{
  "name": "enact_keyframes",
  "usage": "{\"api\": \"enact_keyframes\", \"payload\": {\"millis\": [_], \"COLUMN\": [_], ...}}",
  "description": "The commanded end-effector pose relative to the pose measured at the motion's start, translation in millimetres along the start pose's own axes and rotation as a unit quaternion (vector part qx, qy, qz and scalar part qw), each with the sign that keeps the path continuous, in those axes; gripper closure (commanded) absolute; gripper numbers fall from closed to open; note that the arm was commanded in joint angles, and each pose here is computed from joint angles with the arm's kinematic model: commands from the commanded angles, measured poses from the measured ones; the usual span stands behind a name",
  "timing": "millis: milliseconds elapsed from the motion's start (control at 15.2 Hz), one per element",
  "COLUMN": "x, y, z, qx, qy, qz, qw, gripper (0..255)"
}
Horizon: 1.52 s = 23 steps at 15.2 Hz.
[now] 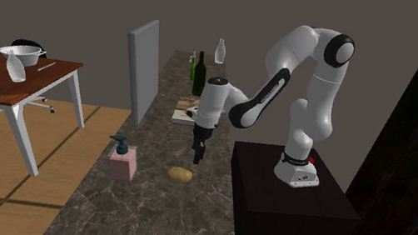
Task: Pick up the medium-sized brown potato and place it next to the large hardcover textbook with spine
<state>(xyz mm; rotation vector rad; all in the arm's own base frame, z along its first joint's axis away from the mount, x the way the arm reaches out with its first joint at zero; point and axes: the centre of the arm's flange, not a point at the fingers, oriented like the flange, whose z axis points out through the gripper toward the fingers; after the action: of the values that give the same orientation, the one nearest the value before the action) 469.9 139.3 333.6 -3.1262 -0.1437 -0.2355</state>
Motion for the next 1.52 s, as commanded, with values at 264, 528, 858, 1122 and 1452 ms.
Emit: {"api": "enact_keyframes", "payload": {"millis": [264, 528, 858, 1122, 1452], "x": [29, 29, 29, 29, 29], "y": [-28, -28, -29, -29, -29], "z": [53, 75, 93, 93, 93], "qx": [0.006, 0.006, 0.006, 0.006, 0.006], "qy": [0.005, 0.005, 0.005, 0.005, 0.005], "qz": [0.004, 0.004, 0.004, 0.004, 0.004], "qw": [1.0000, 1.0000, 1.0000, 1.0000, 1.0000], "gripper": [0, 0, 0, 0, 255]}}
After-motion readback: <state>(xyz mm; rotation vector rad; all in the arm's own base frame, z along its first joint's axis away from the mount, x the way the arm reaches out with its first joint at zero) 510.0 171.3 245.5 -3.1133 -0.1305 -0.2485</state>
